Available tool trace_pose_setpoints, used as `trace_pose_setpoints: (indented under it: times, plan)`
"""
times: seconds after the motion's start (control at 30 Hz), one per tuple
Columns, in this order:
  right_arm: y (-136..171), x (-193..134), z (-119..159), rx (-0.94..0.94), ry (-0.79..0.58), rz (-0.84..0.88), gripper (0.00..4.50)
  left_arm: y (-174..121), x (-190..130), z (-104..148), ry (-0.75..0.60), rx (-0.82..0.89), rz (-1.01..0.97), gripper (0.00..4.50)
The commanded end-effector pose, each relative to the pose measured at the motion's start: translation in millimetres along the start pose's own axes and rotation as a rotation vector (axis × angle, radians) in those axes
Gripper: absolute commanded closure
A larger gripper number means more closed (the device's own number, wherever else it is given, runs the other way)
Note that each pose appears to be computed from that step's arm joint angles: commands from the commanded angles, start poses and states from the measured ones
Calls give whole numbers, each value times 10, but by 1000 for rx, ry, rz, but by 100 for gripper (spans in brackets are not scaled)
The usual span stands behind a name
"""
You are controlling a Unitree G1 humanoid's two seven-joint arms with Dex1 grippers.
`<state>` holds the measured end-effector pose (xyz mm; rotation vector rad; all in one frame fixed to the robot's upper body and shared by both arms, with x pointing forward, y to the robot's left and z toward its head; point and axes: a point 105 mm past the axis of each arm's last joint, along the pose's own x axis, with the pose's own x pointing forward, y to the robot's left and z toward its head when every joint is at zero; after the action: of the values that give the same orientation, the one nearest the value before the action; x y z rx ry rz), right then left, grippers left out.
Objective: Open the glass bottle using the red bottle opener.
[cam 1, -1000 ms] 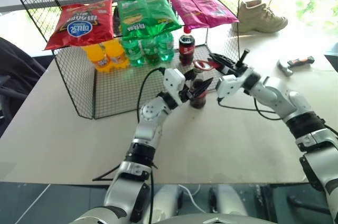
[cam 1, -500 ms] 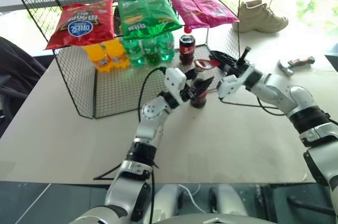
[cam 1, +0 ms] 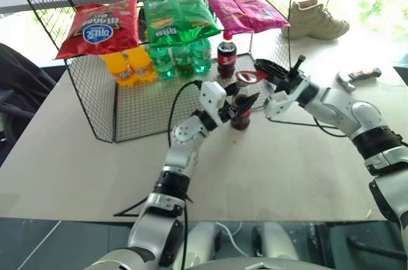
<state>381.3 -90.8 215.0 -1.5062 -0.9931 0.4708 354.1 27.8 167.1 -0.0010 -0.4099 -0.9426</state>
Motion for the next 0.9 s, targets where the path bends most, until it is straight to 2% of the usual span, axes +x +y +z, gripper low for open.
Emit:
trace_pose_setpoints:
  times: [0.03,0.37,0.6,0.77,0.9]
  plan:
    - [-466,-125,-491,-147,176,-87,450,-65,-2,-70,21,-21,-30,236]
    - [-542,-141,-533,-178,185,-114,450,-81,-8,-84,23,-31,-31,236]
    - [-550,-147,-519,-122,186,-146,450,-83,-16,-81,20,-31,-30,236]
    - [-514,-166,-508,-20,199,-175,450,-78,-47,-79,22,-29,-26,236]
    - [-443,-207,-531,206,253,-248,450,-59,-90,-34,13,-20,-18,236]
